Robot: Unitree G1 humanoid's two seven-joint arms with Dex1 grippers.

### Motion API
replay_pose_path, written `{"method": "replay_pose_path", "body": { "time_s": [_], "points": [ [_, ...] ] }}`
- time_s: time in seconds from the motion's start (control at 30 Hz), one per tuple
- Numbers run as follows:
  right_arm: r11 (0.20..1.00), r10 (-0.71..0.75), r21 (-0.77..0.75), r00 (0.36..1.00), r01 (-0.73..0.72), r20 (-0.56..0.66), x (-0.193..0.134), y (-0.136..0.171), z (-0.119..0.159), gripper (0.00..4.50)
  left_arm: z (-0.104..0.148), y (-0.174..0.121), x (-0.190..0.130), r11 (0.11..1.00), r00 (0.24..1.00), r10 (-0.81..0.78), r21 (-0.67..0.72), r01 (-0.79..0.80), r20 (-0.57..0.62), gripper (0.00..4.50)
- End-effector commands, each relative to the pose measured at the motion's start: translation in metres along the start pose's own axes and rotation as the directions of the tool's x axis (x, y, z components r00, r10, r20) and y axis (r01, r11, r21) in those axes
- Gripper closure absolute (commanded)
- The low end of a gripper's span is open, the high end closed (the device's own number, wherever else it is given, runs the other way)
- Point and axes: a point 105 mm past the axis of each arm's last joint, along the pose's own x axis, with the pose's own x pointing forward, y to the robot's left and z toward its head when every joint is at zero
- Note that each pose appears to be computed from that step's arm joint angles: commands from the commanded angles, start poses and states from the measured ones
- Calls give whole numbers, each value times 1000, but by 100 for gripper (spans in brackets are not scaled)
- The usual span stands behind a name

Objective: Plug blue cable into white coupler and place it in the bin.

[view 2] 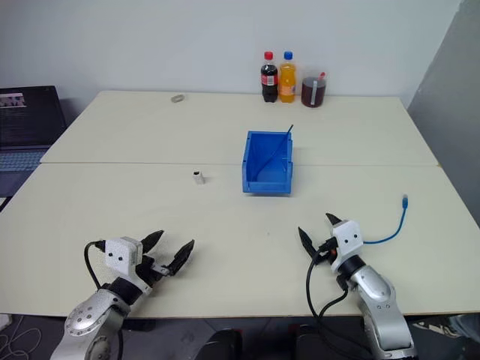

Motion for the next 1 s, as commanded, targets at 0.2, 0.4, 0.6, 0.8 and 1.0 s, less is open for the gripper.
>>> {"method": "replay_pose_path", "body": {
  "time_s": [0.2, 0.4, 0.6, 0.8, 1.0],
  "points": [
    [990, -139, -24, 986, 142, 92, -13, -24, 26, 4, 45, -25, 23, 922, 935, -354, 173, 346, 21, 0],
    [917, -395, -46, 918, 397, 32, -38, -88, 35, 4, 71, -44, 44, 810, 826, -564, 191, 554, -3, 0],
    [817, -576, -100, 809, 568, -116, -62, -142, 26, 4, 68, -62, 41, 650, 657, -747, 98, 754, -104, 0],
    [779, -617, -67, 743, 623, -259, -65, -168, 10, 4, 67, -69, 44, 591, 601, -788, 108, 799, -135, 0],
    [789, -581, -15, 738, 615, -343, -57, -176, -2, 4, 70, -71, 47, 580, 594, -792, 132, 804, -140, 0]
  ]
}}
